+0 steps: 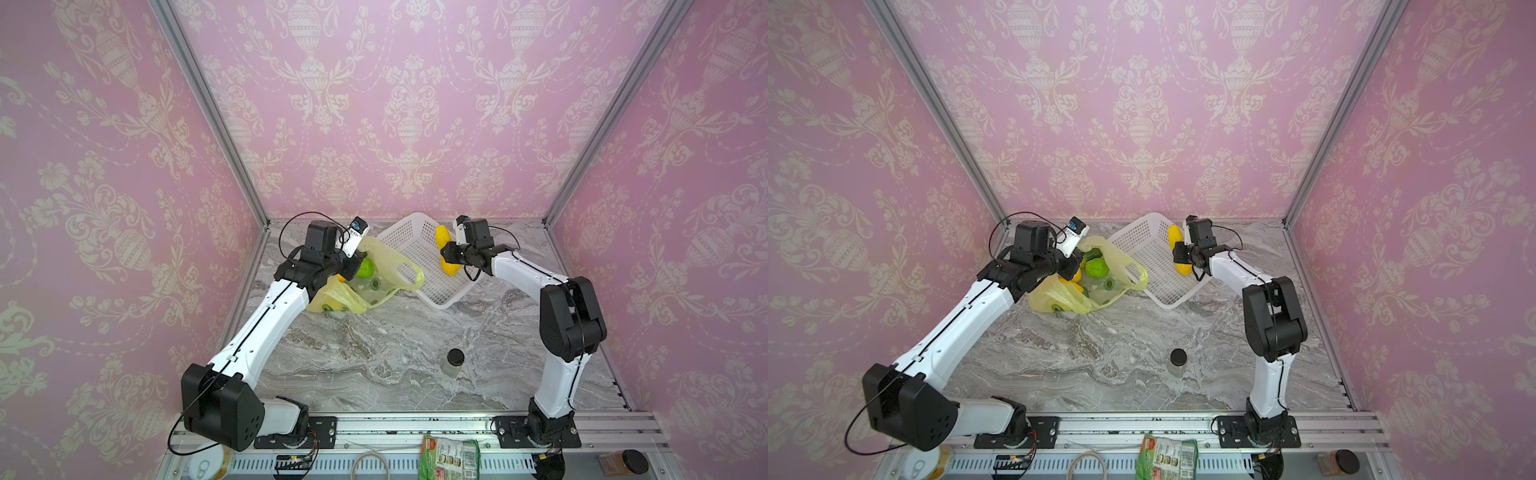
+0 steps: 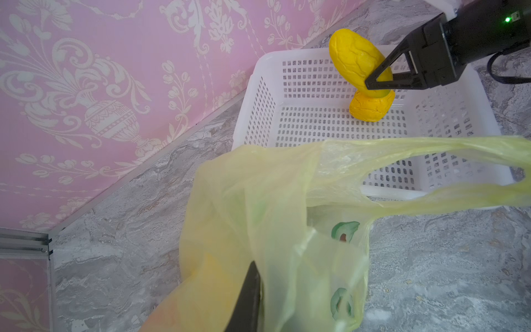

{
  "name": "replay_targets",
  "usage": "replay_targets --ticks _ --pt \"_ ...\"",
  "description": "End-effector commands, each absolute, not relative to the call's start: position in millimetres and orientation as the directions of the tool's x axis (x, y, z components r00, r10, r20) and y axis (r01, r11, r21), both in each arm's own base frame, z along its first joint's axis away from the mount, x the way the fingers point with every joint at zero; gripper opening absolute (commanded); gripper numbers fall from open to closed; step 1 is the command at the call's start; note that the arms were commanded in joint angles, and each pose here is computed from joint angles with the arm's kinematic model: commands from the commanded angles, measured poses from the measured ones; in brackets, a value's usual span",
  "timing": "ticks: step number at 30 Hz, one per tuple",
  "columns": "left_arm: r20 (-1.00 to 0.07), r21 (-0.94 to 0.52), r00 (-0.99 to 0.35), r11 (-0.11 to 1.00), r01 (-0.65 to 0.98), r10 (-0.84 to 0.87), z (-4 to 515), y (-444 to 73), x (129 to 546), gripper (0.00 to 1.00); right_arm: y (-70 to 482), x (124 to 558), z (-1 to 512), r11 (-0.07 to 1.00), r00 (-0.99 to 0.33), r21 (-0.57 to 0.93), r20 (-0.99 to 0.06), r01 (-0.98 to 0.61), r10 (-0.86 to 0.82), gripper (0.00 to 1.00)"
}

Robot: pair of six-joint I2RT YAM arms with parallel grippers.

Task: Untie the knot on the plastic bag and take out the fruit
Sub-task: 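Lower the long yellow fruit into the basket and open the right gripper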

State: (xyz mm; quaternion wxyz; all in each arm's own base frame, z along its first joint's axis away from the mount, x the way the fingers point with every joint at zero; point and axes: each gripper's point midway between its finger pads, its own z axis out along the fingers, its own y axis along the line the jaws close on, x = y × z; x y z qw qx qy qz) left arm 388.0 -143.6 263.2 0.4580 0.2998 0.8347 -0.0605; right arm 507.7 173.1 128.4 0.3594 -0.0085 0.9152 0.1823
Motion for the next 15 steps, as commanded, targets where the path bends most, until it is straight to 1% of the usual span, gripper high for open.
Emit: replay_targets --ticks 1,7,9,15 --pt "-0.808 0.159 -0.400 0.814 0.559 0.433 271 -145 386 0.10 186 505 123 0.934 -0.770 0.312 -0.634 -0.174 0.068 0.30" --pt "-0.808 0.160 -0.398 0.813 0.560 0.434 271 -145 386 0.10 199 512 108 0.943 -0.797 0.279 -0.604 -0.183 0.024 0.34" --pt "-0.809 0.159 -0.398 0.814 0.559 0.431 272 -145 386 0.10 201 514 101 0.948 -0.803 0.264 -0.596 -0.177 0.016 0.38" --pt "-0.810 0.161 -0.395 0.813 0.560 0.433 273 -145 385 0.10 203 521 86 0.956 -0.826 0.246 -0.564 -0.162 0.005 0.45"
